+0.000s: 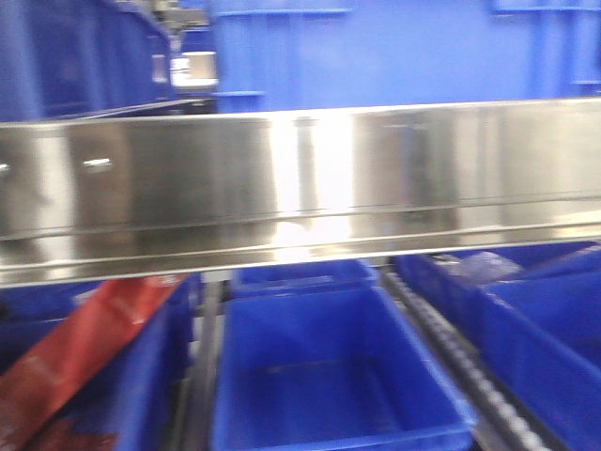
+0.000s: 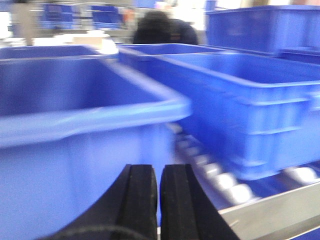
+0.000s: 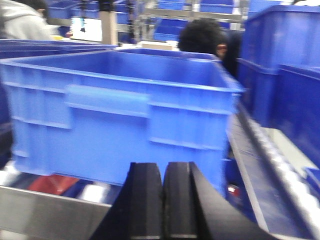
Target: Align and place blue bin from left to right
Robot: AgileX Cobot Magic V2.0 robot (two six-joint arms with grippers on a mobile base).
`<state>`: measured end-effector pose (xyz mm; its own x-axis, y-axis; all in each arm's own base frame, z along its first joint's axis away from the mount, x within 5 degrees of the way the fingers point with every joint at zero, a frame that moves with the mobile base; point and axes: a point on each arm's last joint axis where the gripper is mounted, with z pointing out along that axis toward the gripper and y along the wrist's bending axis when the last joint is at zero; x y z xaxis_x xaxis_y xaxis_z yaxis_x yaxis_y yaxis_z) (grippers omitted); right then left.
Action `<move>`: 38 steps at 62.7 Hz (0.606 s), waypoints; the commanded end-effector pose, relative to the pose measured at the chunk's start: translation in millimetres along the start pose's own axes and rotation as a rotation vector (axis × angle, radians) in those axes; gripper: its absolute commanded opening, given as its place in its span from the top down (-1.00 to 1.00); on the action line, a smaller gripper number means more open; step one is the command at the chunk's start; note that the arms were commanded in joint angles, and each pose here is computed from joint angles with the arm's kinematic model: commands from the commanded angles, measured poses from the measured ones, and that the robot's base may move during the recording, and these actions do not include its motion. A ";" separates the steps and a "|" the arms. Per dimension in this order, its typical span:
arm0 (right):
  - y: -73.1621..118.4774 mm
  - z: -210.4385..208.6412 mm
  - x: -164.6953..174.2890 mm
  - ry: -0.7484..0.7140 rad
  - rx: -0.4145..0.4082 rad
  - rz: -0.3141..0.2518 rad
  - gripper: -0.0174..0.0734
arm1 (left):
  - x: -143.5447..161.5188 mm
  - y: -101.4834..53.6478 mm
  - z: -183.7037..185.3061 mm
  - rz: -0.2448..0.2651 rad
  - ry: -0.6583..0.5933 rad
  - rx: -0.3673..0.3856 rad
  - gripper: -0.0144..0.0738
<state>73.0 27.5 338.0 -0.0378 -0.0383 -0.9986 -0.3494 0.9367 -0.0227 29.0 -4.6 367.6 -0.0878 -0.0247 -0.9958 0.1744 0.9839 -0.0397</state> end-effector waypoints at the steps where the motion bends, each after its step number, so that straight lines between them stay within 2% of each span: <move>1: -0.6 -0.7 -2.1 -0.031 0.007 -0.014 0.79 | -1.2 -0.3 -1.2 0.000 -0.023 0.007 0.64; 38: -0.6 -0.7 -2.1 -0.031 0.007 -0.014 0.79 | -1.3 -0.3 -1.6 0.000 -0.025 0.008 0.64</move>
<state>73.0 27.5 338.0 -0.0378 -0.0383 -0.9986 -0.3494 0.9367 -0.0227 29.0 -4.6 367.6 -0.0878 -0.0247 -0.9958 0.1744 0.9839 -0.0397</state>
